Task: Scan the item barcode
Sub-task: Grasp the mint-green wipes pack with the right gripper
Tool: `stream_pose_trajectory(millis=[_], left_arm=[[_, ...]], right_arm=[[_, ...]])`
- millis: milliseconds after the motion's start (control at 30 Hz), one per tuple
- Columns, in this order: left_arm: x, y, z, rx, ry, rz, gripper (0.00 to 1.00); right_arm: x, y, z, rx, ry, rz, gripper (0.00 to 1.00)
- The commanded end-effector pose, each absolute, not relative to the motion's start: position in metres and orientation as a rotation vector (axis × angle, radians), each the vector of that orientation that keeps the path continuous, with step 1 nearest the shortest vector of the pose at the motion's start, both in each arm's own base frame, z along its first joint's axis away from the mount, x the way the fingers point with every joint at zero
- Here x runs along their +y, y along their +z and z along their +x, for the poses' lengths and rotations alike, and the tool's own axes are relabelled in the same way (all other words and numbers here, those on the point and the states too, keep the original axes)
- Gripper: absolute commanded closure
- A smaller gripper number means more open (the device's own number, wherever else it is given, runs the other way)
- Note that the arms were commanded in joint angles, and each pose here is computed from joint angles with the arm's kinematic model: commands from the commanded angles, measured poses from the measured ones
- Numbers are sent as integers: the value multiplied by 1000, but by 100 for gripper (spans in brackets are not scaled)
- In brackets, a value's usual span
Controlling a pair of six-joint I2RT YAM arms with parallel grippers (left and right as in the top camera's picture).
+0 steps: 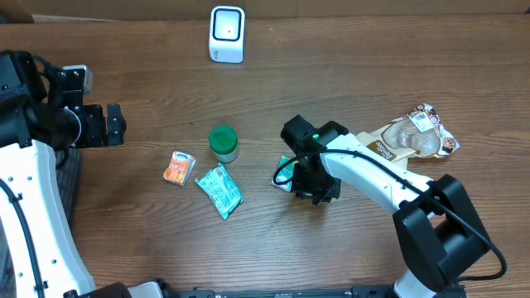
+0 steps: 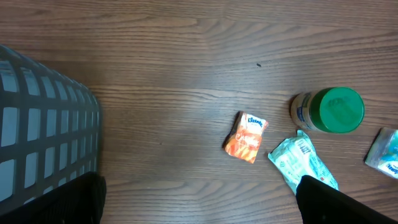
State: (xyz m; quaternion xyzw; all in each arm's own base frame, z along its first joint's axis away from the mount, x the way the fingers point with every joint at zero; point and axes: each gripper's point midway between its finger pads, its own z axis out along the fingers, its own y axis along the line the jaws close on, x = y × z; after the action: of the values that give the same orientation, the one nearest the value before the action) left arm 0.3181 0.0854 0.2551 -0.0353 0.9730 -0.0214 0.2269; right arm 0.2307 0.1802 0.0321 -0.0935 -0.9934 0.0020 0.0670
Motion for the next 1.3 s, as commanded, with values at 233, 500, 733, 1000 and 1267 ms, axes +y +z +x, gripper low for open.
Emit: stream_pose_trajectory(millis=[233,500,733,1000,1267], left_arm=[[88,257,320,2677,-44,-68,0],[88,257,320,2678,-44,-68,0],[88,257,320,2677,-44,-68,0],[88,257,320,2678,-44,-68,0],[88,257,320,2678,-44,-68,0]], right_arm=[[189,16,216,-2892,-53,-323,80],[209,10,221,-2885,-182,-277,80],[240,14,242,-2926,-420,-224,83],[275,28,317,-3171,-725,-280,83],[284,69,375,-3313,-949,-238,79]])
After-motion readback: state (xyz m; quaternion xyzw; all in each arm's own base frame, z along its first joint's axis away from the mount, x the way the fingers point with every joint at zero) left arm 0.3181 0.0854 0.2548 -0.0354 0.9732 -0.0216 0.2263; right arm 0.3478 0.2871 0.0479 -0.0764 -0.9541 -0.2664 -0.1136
